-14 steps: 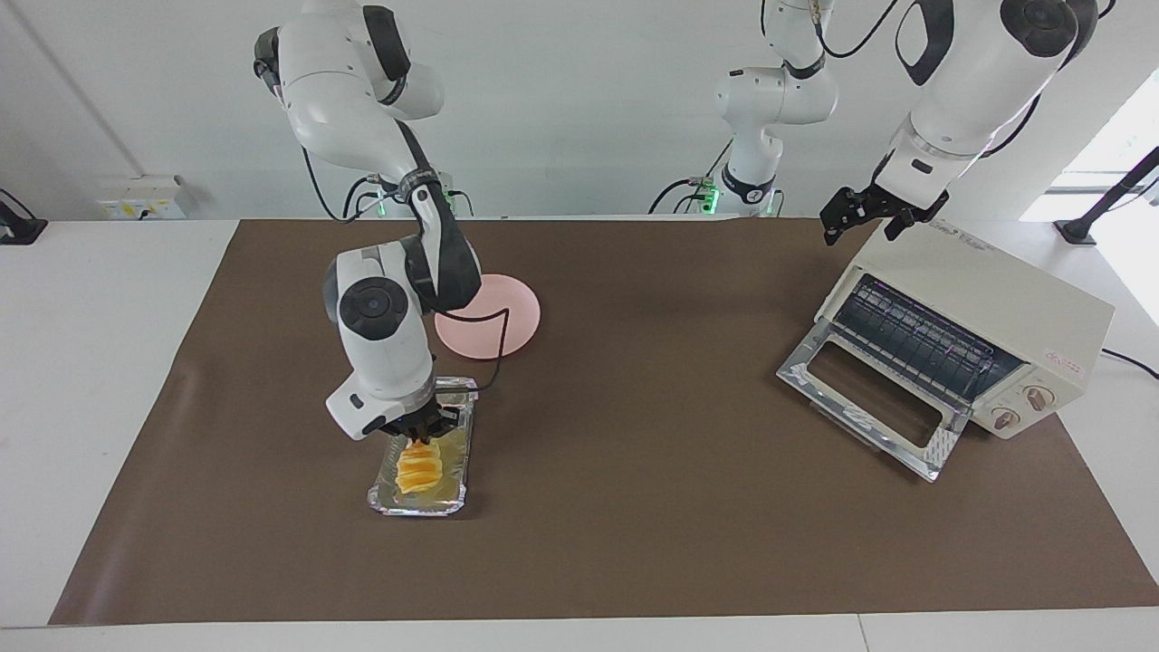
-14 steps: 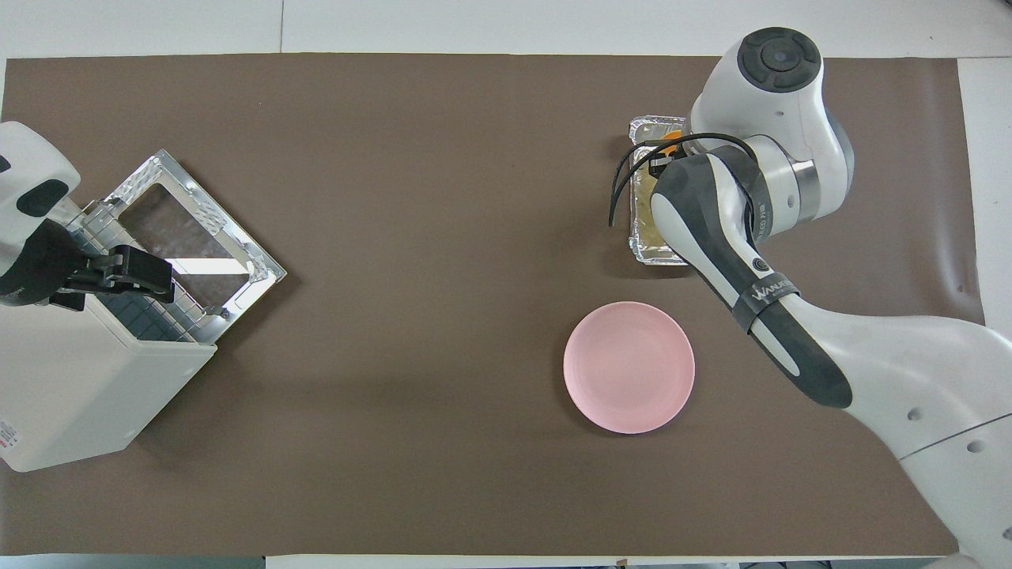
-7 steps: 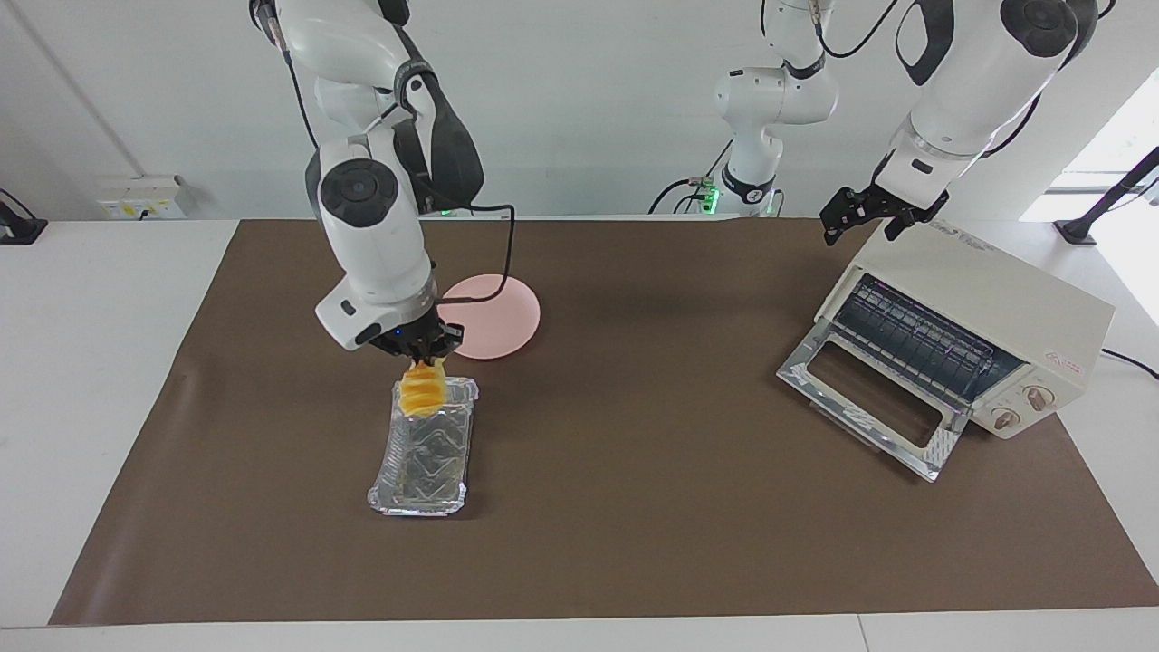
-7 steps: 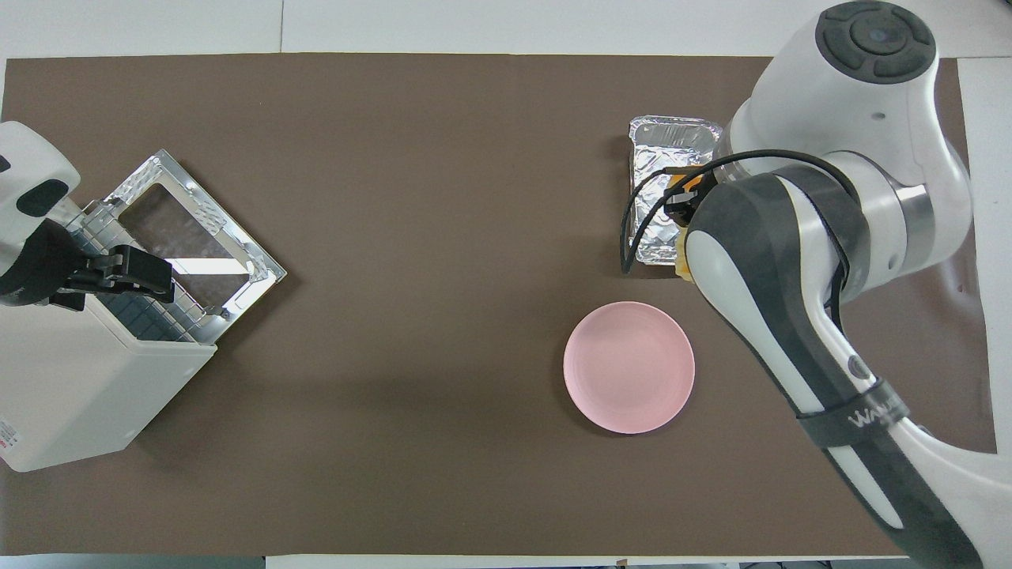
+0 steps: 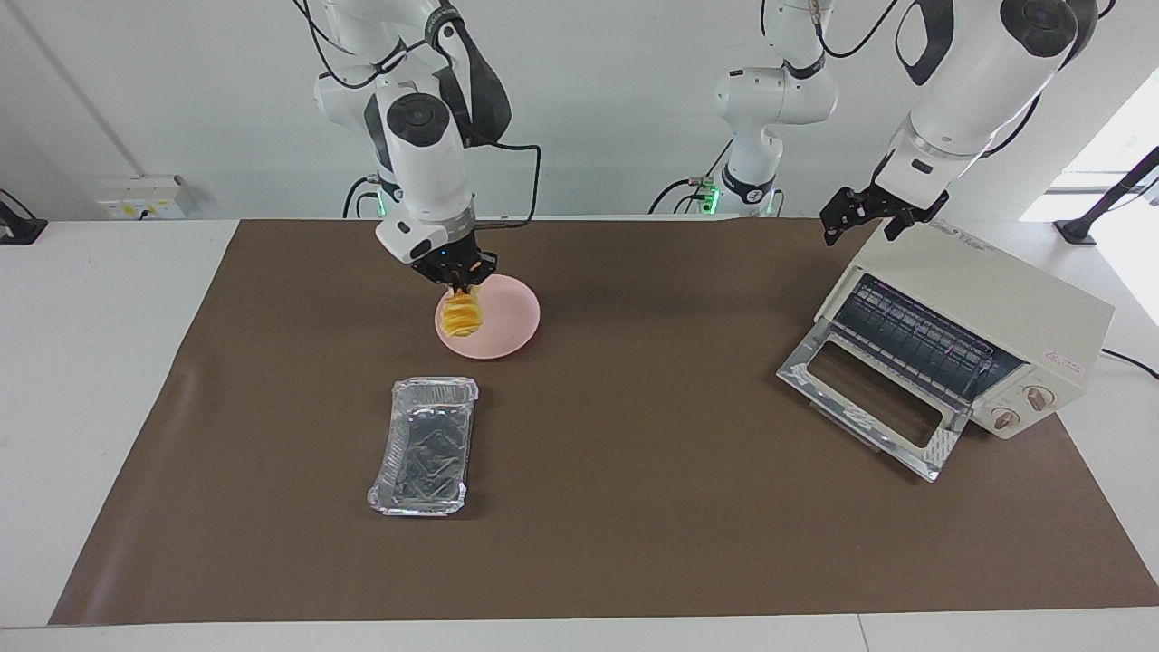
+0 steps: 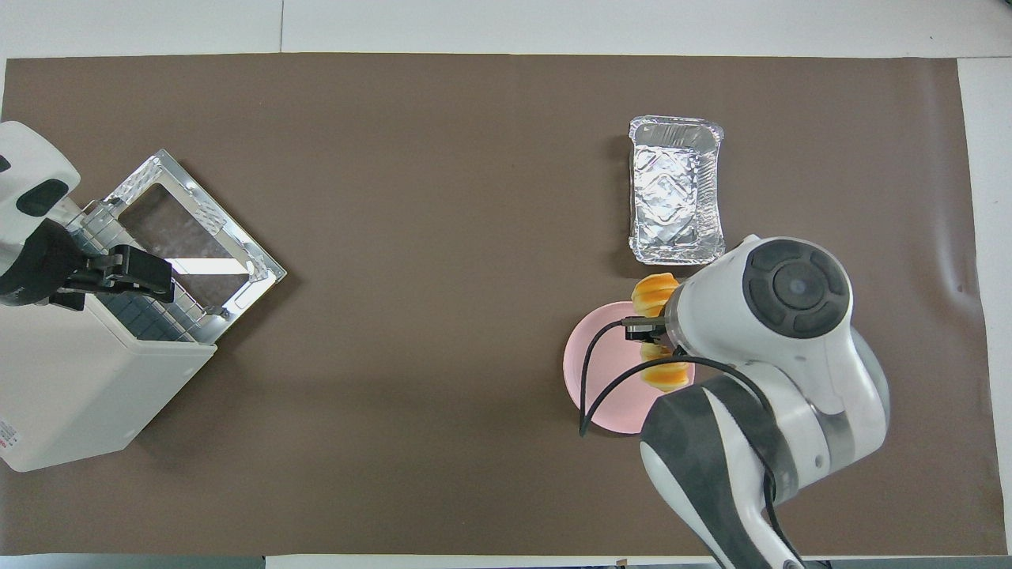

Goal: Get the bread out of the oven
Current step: 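Lower the bread rolls onto the pink plate with the right gripper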

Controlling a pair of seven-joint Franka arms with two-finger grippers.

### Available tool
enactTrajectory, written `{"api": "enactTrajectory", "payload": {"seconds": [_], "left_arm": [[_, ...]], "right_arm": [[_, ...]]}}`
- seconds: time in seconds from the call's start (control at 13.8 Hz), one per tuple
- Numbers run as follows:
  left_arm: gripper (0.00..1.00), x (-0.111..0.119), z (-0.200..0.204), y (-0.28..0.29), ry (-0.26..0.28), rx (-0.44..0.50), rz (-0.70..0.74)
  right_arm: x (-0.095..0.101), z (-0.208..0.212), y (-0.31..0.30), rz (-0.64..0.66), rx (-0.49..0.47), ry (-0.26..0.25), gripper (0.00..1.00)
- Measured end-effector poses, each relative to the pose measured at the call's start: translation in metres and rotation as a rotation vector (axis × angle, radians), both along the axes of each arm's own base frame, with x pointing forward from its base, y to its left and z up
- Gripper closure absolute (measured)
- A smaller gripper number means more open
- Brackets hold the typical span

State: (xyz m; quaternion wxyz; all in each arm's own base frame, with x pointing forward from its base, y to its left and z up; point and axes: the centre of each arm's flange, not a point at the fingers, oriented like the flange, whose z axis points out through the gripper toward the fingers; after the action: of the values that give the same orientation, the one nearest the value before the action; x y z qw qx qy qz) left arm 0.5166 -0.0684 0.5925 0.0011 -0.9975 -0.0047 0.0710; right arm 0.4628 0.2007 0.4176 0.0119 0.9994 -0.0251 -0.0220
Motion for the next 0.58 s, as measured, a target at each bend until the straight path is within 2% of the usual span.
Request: {"api": "enactTrajectory", "payload": {"seconds": [0.15, 0.36, 0.58], "left_arm": [[0.0, 0.0, 0.0, 0.0, 0.0, 0.0, 0.0], [0.0, 0.0, 0.0, 0.0, 0.0, 0.0, 0.0], [0.0, 0.0, 0.0, 0.0, 0.0, 0.0, 0.0]], "right_arm": [[-0.023, -0.034, -0.001, 0.001, 0.004, -0.031, 0.89], [-0.046, -0.076, 0.004, -0.016, 0.022, -0.072, 0.89], [-0.053, -0.095, 0.011, -0.017, 0.03, -0.078, 0.89]]}}
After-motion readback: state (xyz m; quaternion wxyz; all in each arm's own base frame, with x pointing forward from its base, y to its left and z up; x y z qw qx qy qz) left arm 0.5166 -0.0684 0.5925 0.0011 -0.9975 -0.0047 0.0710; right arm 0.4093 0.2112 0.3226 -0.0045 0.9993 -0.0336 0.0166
